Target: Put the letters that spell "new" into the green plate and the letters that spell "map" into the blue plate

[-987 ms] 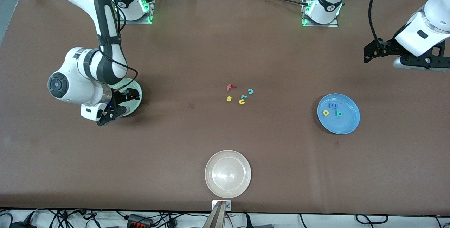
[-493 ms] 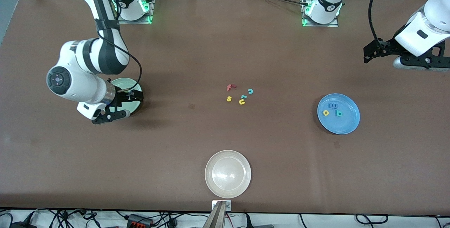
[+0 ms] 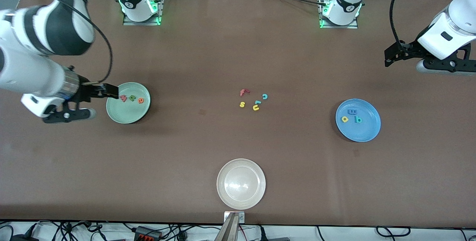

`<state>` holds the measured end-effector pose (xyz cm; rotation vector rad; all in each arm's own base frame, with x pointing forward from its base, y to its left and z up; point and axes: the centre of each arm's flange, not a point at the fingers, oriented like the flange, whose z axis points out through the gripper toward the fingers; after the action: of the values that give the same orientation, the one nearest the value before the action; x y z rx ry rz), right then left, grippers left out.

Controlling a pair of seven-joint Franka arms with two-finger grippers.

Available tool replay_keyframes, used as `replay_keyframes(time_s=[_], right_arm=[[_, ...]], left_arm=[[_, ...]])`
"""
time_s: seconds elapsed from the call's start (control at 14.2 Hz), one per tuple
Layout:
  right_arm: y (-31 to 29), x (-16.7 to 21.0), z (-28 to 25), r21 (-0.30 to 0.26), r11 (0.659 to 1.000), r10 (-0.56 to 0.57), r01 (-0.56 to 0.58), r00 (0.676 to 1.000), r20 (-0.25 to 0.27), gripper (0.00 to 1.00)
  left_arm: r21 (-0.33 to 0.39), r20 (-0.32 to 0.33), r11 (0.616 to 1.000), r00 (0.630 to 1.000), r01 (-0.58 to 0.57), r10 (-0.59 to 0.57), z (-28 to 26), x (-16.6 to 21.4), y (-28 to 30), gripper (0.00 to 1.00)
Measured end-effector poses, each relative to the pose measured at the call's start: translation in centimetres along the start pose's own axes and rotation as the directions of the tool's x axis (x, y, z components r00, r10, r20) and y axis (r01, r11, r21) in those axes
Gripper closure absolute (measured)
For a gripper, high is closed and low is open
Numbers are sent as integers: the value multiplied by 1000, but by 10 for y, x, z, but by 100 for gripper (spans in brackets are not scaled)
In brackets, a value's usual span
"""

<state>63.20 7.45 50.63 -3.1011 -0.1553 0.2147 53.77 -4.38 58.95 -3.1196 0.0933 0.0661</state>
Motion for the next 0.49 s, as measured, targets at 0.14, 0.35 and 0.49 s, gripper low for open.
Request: replay_keyframes(time_s=[0.14,0.35,0.49], right_arm=[[26,-9,-25,-8,999,52,-52,998,-33,0],[54,-23,-52,-102,988,109,-117,991,-78,0],[83,-28,-62,-92,983,150,-160,983,-111,0]], left_arm=[[0,0,1000,1000,0,0,0,0,0,0],[0,0,1000,1000,0,0,0,0,0,0],[0,0,1000,1000,1,-1,0,0,0,0]])
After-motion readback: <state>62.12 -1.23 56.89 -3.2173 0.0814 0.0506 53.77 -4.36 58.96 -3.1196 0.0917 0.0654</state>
